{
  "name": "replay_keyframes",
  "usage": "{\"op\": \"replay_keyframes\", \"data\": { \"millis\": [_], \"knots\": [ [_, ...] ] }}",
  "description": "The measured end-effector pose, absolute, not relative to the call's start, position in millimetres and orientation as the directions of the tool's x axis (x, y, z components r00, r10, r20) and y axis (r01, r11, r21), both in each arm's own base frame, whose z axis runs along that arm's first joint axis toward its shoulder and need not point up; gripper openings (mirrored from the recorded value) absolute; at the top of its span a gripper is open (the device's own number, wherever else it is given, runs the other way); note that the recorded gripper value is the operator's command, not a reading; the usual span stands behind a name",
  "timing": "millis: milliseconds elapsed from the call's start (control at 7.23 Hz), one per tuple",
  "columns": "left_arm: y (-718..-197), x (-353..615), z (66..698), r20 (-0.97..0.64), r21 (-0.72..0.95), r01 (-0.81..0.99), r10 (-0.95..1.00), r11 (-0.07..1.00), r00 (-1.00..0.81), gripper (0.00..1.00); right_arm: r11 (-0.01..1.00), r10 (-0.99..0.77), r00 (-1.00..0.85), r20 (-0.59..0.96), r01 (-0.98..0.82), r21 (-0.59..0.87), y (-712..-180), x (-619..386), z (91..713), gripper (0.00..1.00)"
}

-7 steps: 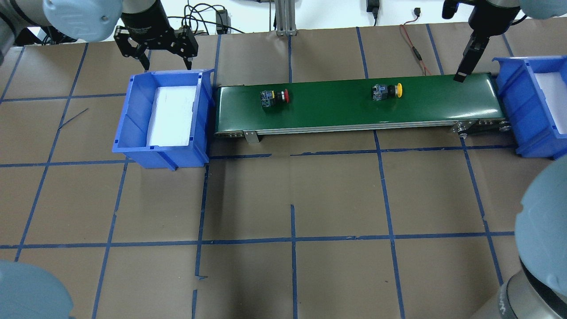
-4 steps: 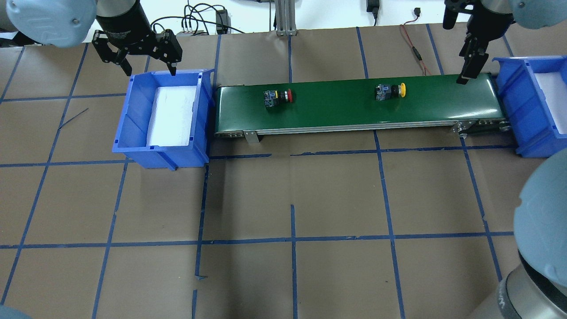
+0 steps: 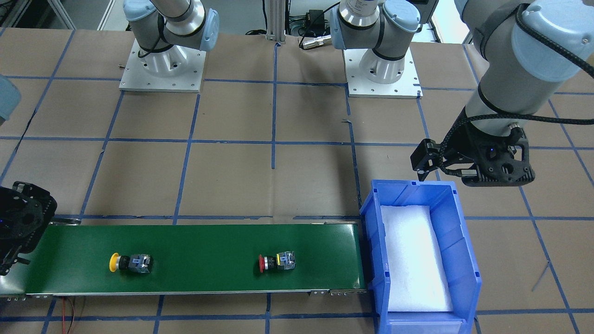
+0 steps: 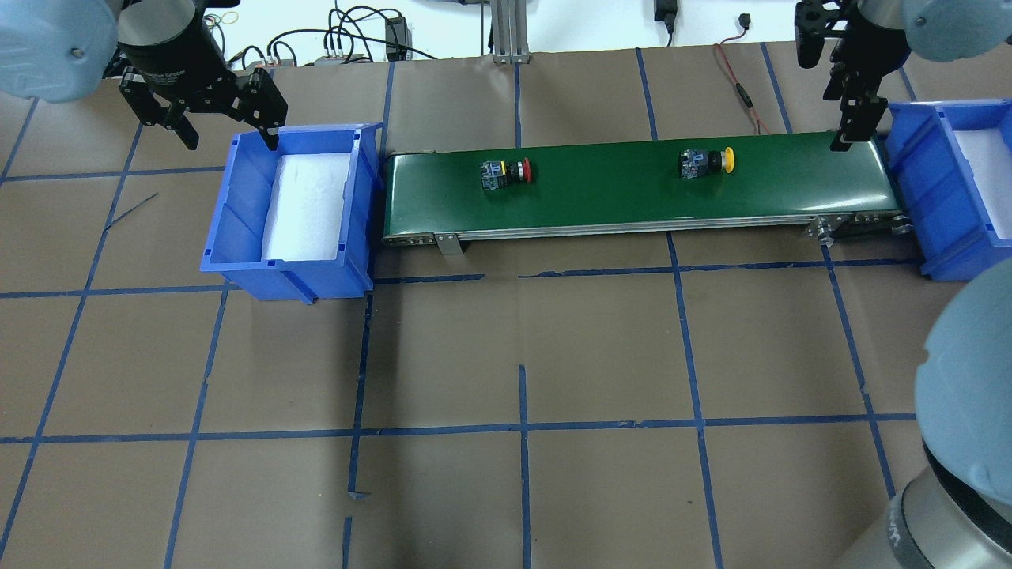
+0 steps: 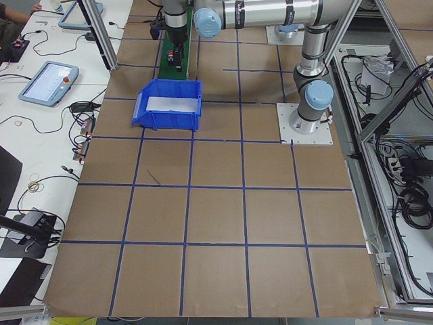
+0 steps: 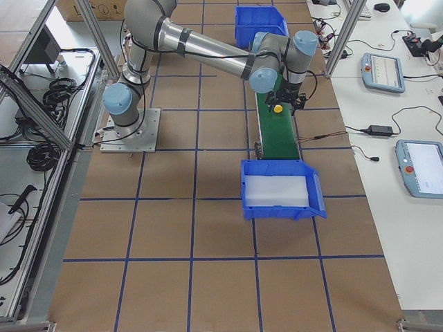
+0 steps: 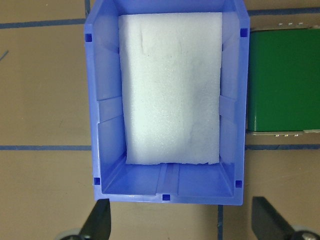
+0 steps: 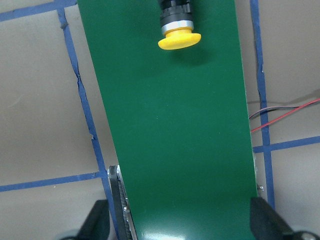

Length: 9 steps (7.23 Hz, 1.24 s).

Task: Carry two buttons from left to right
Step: 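Lower the right gripper over the yellow button at the belt end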

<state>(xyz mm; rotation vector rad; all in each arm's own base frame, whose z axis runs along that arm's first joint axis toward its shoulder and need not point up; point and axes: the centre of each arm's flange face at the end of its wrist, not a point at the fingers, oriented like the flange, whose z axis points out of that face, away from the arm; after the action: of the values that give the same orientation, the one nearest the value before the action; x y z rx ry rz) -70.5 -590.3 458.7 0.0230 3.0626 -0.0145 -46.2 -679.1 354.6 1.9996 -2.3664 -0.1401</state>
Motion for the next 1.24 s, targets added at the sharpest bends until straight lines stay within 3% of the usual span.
{"op": "replay_keyframes", "data": {
  "millis": [553, 968, 1244],
  "knots": [
    [-590.4, -69.1, 455.8, -0.08, -0.002, 0.018, 0.017, 1.0, -0.997, 1.0, 0.103, -0.994, -0.105, -0.018, -0.99, 0.095, -684.4, -47.6, 346.0, 1.0],
    [-585.2, -65.2, 448.6, -0.12, 0.033, 0.017, 0.021, 0.999, -0.993, 1.0, -0.14, -0.99, 0.142, 0.012, -0.984, 0.109, -701.2, -51.7, 328.1, 1.0],
    [-582.1, -63.1, 447.0, -0.142, 0.053, 0.017, 0.024, 0.998, -0.99, 1.0, -0.219, -0.975, 0.221, 0.014, -0.973, 0.078, -702.5, -48.7, 313.4, 1.0]
  ]
}}
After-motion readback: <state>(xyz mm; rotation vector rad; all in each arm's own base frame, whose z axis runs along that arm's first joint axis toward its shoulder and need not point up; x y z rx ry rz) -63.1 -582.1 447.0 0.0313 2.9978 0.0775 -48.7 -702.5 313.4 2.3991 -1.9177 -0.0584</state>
